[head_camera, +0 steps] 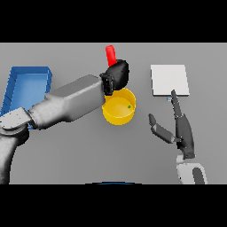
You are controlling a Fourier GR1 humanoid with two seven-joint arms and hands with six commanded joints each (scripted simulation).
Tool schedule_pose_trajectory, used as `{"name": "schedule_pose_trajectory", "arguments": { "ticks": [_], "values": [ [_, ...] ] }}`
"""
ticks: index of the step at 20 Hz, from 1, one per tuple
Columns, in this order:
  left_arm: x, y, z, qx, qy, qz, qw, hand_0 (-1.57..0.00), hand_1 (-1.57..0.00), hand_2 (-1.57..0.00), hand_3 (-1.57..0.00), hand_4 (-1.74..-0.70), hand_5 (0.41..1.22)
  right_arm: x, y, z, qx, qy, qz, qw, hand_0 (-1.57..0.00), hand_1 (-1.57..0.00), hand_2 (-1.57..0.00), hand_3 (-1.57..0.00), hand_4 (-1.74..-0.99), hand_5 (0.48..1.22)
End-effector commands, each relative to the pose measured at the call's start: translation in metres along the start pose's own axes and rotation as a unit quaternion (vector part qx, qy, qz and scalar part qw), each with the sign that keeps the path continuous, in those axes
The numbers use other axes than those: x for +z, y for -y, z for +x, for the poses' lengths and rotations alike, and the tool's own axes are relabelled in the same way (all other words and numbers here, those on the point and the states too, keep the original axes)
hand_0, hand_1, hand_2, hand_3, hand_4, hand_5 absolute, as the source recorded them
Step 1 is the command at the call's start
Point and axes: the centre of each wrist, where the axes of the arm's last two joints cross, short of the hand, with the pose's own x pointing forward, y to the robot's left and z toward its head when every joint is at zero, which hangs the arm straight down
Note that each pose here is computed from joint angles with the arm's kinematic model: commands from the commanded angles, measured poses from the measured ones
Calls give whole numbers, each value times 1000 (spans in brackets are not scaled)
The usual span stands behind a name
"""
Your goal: Pick up the red beaker and tilt it to pour out 1 green nut into yellow bowl. Pick up the yellow bowl and place it on the metallic measuring scale.
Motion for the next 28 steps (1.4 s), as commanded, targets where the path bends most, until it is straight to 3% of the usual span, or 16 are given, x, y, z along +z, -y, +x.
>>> {"name": "schedule_pose_trajectory", "arguments": {
  "ticks": [1,5,9,11,15,17,19,22,25,28],
  "values": [
    [-1,-5,1,-13,1,0,1000,-1571,-1571,-1571,-1571,-1722,1221,1,-1,-1,-7,-4,2,1000,1,1,1,1,-1154,634],
    [2,-10,-22,-47,4,-3,999,-1571,-1571,-1571,-1571,-1721,1221,0,0,-1,-14,1,-2,1000,1,1,1,1,-1153,636],
    [22,-19,-88,-64,-64,-2,996,-1571,-1571,-1571,-1571,-1725,1221,-2,-3,1,-17,16,8,1000,1,1,1,1,-1154,654],
    [35,-17,-123,-34,-107,10,994,-1571,-1571,-1571,-1179,-1731,1221,-4,-3,-1,-13,15,8,1000,1,1,1,1,-1160,660],
    [71,-1,-196,127,-229,16,965,-1571,-1571,-1571,-1410,-1729,1221,-4,-5,3,-25,21,12,999,1,1,1,1,-1156,658],
    [94,24,-223,268,-281,40,921,-1571,-1571,-1571,-1468,-1734,1221,-5,-7,-1,-4,9,7,1000,1,1,1,1,-1146,641],
    [114,55,-237,400,-326,64,854,-1571,-1571,-1571,-1417,-1736,1221,-9,-9,3,11,19,7,1000,1,1,1,1,-1144,633],
    [143,115,-242,529,-387,89,750,-1571,-1571,-1571,-1430,-1739,1221,-9,-7,1,-19,29,17,999,1,1,1,1,-1110,623],
    [160,171,-224,627,-436,92,638,-1571,-1571,-1571,-1499,-1740,1221,-8,-3,-1,-39,29,28,998,1,1,1,1,-1081,631],
    [171,226,-189,678,-489,66,544,-1571,-1571,-1571,-1534,-1740,1221,-10,-2,0,-40,25,33,998,1,1,1,1,-1126,651]
  ]
}}
